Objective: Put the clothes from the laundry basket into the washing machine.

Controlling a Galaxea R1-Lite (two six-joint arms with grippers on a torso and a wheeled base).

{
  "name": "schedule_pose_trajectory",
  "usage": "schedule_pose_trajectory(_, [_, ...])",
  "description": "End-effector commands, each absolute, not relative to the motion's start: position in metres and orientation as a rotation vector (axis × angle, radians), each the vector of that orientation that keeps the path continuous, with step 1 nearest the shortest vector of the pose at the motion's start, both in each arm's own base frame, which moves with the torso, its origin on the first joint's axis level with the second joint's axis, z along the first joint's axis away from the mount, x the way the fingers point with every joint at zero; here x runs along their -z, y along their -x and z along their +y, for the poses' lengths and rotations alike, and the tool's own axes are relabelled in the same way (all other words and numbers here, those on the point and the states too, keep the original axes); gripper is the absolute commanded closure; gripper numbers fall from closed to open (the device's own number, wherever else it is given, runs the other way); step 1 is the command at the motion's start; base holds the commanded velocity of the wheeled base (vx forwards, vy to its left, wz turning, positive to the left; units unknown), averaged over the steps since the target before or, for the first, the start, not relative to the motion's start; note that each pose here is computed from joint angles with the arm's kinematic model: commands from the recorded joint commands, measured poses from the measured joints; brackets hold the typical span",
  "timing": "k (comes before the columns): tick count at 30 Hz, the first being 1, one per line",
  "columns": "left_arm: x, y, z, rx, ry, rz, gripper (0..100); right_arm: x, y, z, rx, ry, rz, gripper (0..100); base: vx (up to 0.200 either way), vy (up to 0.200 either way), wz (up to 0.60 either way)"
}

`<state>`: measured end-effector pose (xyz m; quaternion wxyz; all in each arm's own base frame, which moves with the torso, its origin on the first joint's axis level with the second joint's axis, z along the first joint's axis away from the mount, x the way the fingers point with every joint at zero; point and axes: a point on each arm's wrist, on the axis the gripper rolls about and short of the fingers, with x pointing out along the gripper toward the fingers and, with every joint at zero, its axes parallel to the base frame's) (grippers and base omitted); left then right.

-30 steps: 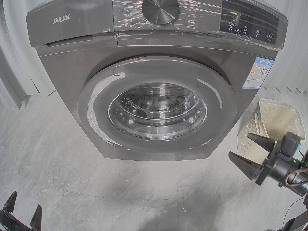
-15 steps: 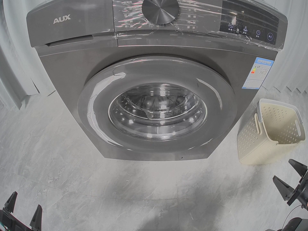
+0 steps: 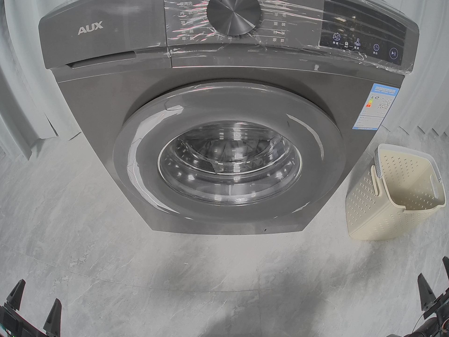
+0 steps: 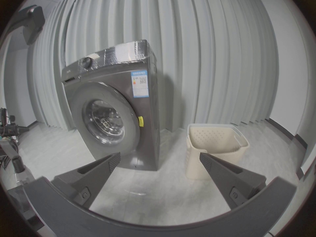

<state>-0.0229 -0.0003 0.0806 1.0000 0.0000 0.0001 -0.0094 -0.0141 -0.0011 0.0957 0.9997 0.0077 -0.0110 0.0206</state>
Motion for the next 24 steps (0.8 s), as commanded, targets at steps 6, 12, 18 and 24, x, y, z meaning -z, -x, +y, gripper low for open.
schedule_pose_trajectory(6, [-0.0754, 0.0225, -0.0003, 0.018, 0.003, 0.006, 0, -0.0752, 0.0226, -0.0004, 0.012, -0.032, 0.006, 0, 0.000, 0.000, 0.00])
schedule_pose_trajectory(12, [-0.0755, 0.0226, -0.0003, 0.017, 0.002, 0.003, 0, -0.0752, 0.0226, 0.0000, -0.005, -0.003, 0.006, 0, 0.000, 0.000, 0.00])
schedule_pose_trajectory(18, [-0.0755, 0.0226, -0.0003, 0.017, 0.002, 0.003, 0, -0.0752, 0.0227, 0.0002, -0.015, -0.005, 0.005, 0, 0.000, 0.000, 0.00])
schedule_pose_trajectory(24, [-0.0755, 0.0226, -0.0003, 0.017, 0.002, 0.003, 0, -0.0752, 0.0227, 0.0001, -0.012, -0.006, 0.005, 0, 0.000, 0.000, 0.00])
